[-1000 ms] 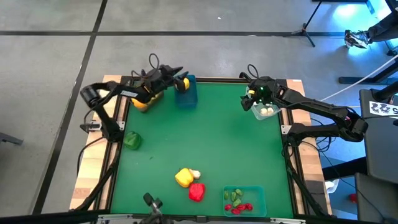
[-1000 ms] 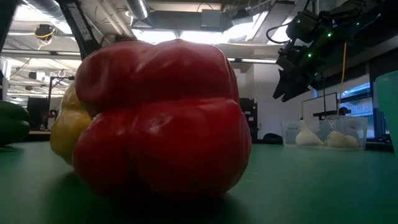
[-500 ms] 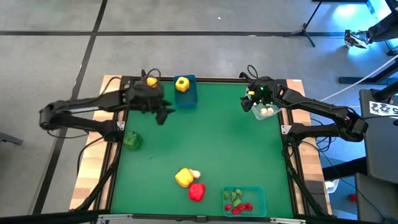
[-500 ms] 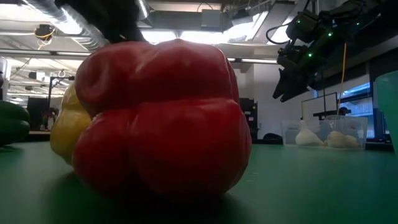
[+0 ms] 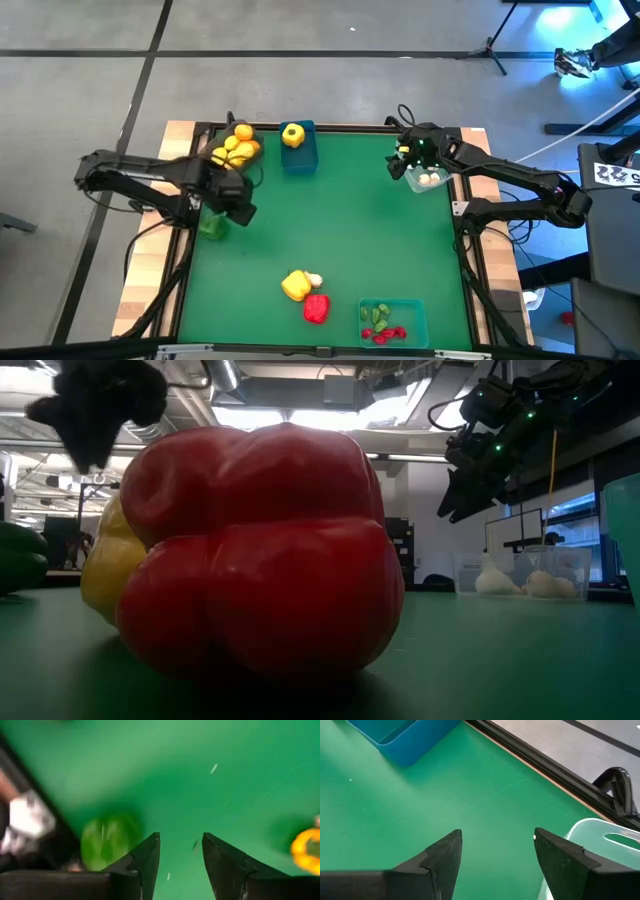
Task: Sort produce into baskets
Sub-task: Put the green bell pepper into the blue bin
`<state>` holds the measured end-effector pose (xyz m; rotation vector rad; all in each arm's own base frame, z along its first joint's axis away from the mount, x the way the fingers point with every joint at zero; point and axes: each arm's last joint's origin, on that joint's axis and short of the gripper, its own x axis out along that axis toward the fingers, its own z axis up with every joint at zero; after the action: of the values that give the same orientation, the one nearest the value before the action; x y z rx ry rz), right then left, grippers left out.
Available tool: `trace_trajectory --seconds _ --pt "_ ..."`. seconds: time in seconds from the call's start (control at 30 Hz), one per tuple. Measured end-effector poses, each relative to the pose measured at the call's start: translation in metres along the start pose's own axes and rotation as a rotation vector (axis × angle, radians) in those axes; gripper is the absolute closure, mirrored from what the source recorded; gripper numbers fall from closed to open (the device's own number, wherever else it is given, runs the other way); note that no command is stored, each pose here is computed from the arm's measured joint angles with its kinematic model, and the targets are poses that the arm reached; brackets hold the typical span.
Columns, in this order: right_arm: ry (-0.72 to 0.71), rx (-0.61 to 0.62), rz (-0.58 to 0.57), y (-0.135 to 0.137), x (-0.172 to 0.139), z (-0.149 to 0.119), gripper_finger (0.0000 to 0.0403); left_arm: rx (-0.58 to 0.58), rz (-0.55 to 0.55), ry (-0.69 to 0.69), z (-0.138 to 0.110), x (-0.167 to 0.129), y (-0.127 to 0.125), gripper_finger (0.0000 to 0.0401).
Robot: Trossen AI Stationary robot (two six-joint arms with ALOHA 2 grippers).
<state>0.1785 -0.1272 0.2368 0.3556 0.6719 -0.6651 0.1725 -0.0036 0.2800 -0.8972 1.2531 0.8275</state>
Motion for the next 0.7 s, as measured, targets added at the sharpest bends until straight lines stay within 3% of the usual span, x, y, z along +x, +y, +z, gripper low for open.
trace_trajectory --seconds 0.13,0.4,0.57,0.7 --pt "0.003 0.001 0.018 0.001 0.0 0.0 0.0159 -0.004 0.06 0.098 -0.009 0.011 -0.012 0.027" --pt "0.019 0.001 0.035 0.001 0.0 -0.001 0.0159 0.119 0.157 0.219 -0.035 0.024 -0.027 0.0276" --pt "0.02 0.001 0.035 0.001 0.0 -0.002 0.0159 0.35 0.175 0.204 -0.052 0.021 -0.025 0.0276" --pt "0.024 0.002 0.044 0.001 0.0 -0.002 0.0159 0.477 0.261 0.24 -0.064 0.018 -0.017 0.0276"
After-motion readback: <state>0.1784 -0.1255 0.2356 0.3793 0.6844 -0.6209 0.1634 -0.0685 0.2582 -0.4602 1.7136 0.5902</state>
